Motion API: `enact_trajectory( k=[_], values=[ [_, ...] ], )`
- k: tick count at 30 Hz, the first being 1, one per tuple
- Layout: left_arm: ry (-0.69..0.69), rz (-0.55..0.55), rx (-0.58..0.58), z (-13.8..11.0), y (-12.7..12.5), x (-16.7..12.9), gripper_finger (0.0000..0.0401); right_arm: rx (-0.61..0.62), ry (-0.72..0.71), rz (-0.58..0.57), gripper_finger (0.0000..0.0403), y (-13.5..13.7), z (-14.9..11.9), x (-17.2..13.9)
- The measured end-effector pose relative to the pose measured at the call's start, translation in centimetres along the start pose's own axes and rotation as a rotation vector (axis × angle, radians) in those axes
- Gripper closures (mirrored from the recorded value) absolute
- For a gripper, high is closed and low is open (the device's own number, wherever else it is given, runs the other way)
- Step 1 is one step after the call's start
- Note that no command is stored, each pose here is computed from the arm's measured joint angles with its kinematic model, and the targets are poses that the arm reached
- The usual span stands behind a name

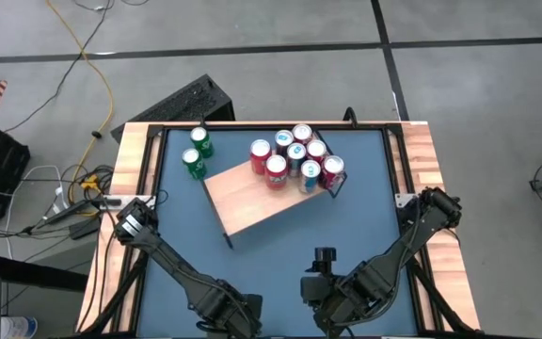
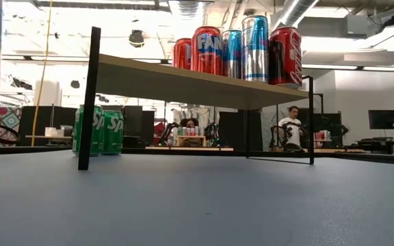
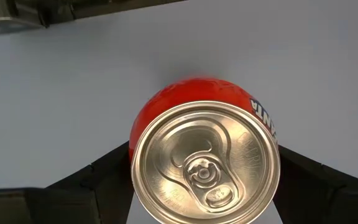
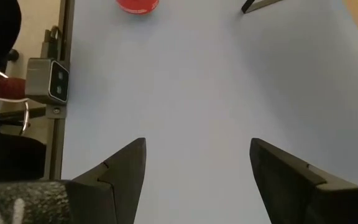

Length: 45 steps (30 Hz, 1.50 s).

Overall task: Place canned beverage on shelf
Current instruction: Put the red soda can on the shelf aligned with the other red soda cans

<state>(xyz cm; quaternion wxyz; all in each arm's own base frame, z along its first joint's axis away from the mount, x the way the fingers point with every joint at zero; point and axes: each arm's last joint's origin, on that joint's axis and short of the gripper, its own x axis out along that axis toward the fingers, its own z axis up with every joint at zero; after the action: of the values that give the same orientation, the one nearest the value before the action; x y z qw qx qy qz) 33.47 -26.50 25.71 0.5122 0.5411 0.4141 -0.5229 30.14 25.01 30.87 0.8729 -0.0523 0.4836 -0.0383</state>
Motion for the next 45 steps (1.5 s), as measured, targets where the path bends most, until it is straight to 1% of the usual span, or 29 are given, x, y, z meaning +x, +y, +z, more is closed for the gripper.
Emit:
enact_trajectory(
  k=[5, 9, 14, 20, 24, 26, 32, 37, 45],
  values=[
    [-0.047, -0.015, -0.014, 0.10, 0.07, 0.00, 0.0101, 0.007, -0.004, 0.018, 0.0129, 0.10, 0.10, 0.00],
    [-0.054, -0.020, -0.019, -0.09, 0.17, -0.01, 0.0088, 0.009, -0.006, 0.020, 0.0129, 0.11, 0.14, 0.01],
    [-0.118, -0.058, -0.060, -0.44, 0.38, -0.03, 0.0085, 0.009, -0.006, 0.020, 0.0129, 0.11, 0.14, 0.01],
    [-0.140, -0.071, -0.093, -0.32, 0.34, -0.04, 0.0084, 0.012, -0.011, 0.023, 0.0129, 0.14, 0.18, 0.01],
    [-0.088, -0.035, -0.029, -0.46, 0.43, 0.00, 0.0085, 0.013, -0.012, 0.024, 0.0129, 0.15, 0.20, 0.01],
    [-0.072, -0.029, -0.023, -0.55, 0.46, 0.02, 0.0087, 0.013, -0.012, 0.024, 0.0129, 0.15, 0.20, 0.01],
    [-0.079, -0.034, -0.057, -0.50, 0.45, 0.05, 0.0087, 0.013, -0.012, 0.024, 0.0129, 0.15, 0.20, 0.01],
    [-0.068, -0.027, -0.058, -0.51, 0.47, 0.07, 0.0084, 0.013, -0.012, 0.024, 0.0129, 0.15, 0.20, 0.01],
    [-0.032, 0.000, -0.115, -0.60, 0.58, 0.07, 0.0046, 0.013, -0.012, 0.024, 0.0129, 0.15, 0.20, 0.01]
  ],
)
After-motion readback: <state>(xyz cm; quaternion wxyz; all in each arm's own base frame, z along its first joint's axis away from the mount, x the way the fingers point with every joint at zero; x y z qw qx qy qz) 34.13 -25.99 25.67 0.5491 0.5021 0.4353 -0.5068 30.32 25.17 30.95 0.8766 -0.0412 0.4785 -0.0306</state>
